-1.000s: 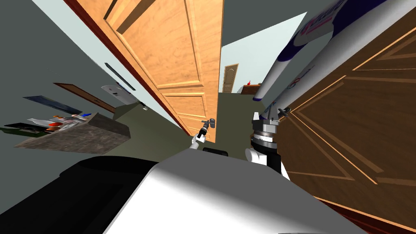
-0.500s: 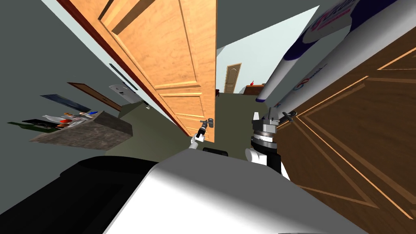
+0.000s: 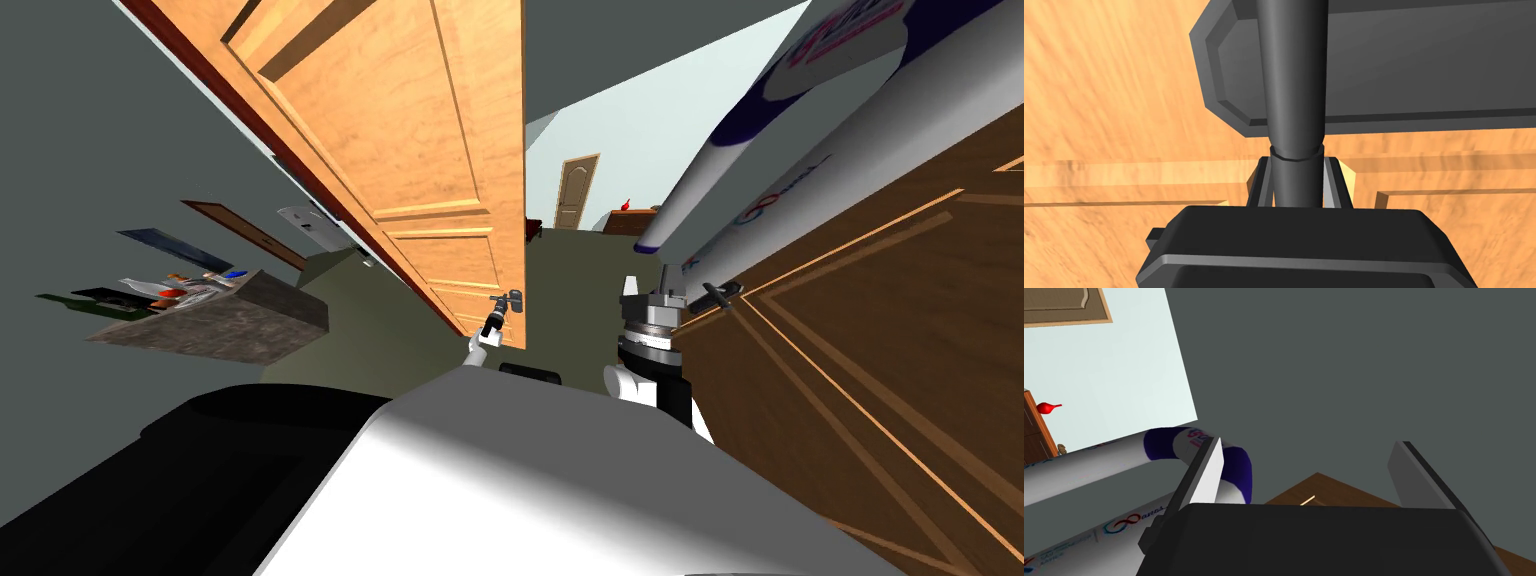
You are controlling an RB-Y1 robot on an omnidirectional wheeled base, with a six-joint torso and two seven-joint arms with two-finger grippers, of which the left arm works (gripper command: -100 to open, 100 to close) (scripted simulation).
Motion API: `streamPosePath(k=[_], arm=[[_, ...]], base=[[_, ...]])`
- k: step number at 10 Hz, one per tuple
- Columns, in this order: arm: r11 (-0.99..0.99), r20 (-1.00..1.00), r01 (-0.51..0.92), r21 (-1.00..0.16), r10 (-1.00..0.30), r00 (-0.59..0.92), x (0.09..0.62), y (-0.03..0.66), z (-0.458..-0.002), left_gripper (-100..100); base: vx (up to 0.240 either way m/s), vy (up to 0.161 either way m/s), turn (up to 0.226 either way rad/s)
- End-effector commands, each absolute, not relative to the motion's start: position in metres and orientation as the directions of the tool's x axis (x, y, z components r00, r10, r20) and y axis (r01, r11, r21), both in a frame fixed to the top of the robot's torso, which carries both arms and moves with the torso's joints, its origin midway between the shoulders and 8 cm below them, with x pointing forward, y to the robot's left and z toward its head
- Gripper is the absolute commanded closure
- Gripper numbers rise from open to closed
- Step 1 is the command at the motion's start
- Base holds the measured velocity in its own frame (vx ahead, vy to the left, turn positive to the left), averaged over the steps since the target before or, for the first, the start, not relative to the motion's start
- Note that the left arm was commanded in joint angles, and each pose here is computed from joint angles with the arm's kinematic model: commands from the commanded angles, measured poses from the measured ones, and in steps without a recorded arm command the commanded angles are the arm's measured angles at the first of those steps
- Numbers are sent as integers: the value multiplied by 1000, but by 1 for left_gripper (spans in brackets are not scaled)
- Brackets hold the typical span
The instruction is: Push the door open
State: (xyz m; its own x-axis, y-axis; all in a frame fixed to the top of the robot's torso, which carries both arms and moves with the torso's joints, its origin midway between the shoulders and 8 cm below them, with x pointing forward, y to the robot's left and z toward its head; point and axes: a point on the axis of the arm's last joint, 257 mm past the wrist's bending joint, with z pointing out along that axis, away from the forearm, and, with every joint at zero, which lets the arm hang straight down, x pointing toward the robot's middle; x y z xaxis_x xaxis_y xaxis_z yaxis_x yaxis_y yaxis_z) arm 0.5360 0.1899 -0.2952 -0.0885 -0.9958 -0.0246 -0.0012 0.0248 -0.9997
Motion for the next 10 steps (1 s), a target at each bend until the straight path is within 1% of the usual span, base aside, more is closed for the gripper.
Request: streamPosePath(k=[1,6,10], arm=[[30,-31,10,-999,-998,-61,540,206,-292,100],[25,-25,7,-1000,-1000,-17,544,224,-291,100],[9,-9,2,-1000,-999,34,547,243,-292,100]], base=[[105,-85,59],[91,-86,55],[146,-134,103]])
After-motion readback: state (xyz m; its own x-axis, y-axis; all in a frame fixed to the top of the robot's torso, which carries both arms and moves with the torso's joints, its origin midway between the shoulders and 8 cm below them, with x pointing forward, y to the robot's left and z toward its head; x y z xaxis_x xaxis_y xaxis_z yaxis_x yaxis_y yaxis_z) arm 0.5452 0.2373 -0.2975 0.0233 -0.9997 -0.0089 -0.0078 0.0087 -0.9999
